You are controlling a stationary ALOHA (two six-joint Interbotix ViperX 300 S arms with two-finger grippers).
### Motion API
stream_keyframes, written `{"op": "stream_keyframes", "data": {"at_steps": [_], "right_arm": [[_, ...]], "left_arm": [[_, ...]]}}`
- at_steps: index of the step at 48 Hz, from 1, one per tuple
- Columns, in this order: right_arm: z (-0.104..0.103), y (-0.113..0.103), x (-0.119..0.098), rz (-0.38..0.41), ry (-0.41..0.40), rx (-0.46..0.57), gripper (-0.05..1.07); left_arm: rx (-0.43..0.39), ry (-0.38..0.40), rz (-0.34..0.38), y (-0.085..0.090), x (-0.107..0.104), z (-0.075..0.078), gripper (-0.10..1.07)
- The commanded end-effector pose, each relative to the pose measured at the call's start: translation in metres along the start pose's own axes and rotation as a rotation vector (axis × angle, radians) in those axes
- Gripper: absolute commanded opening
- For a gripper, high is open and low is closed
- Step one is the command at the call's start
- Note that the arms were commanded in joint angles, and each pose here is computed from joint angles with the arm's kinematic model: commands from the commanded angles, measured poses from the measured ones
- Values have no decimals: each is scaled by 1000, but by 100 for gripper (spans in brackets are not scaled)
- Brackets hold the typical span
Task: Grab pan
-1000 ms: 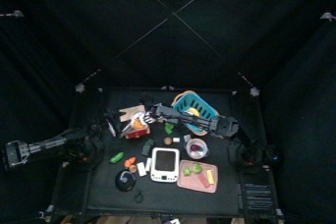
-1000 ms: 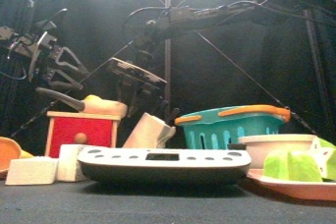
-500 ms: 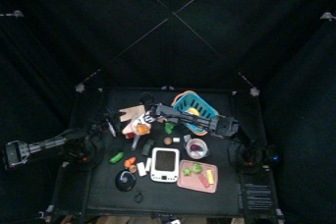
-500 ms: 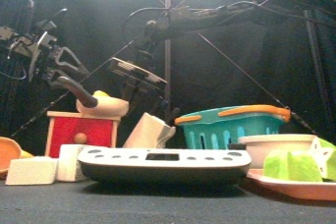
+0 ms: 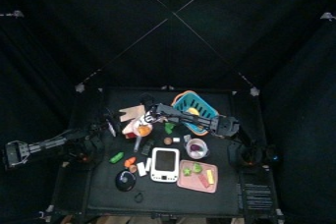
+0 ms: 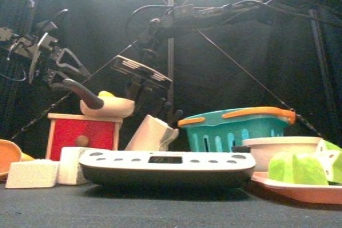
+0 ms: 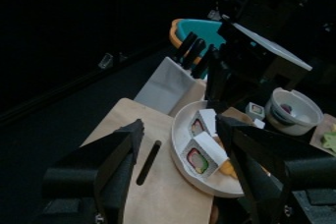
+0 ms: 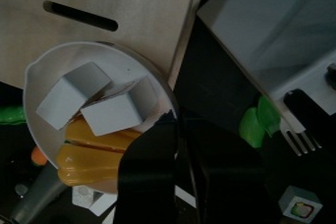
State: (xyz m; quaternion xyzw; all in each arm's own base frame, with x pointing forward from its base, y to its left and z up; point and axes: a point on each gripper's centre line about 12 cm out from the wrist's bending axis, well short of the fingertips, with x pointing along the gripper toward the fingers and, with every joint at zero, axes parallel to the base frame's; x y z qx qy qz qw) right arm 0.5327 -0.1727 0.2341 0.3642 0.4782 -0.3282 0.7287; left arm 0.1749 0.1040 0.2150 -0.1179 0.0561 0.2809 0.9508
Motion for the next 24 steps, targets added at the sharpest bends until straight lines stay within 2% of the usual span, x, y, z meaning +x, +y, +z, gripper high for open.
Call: {"op": "stream_keyframes", "data": {"at_steps": [1,13,24], "right_arm": [[7,6,-55,71,-72,-5,40],[4,9,-62,78,-71,-17,39],[-20,17,-73,73,-40,-76,39]], "left_arm": [[5,-18,-2,-1,1,6,94],[5,-18,-2,-1,1,6,94],[5,-20,-2,-1,1,6,94]]}}
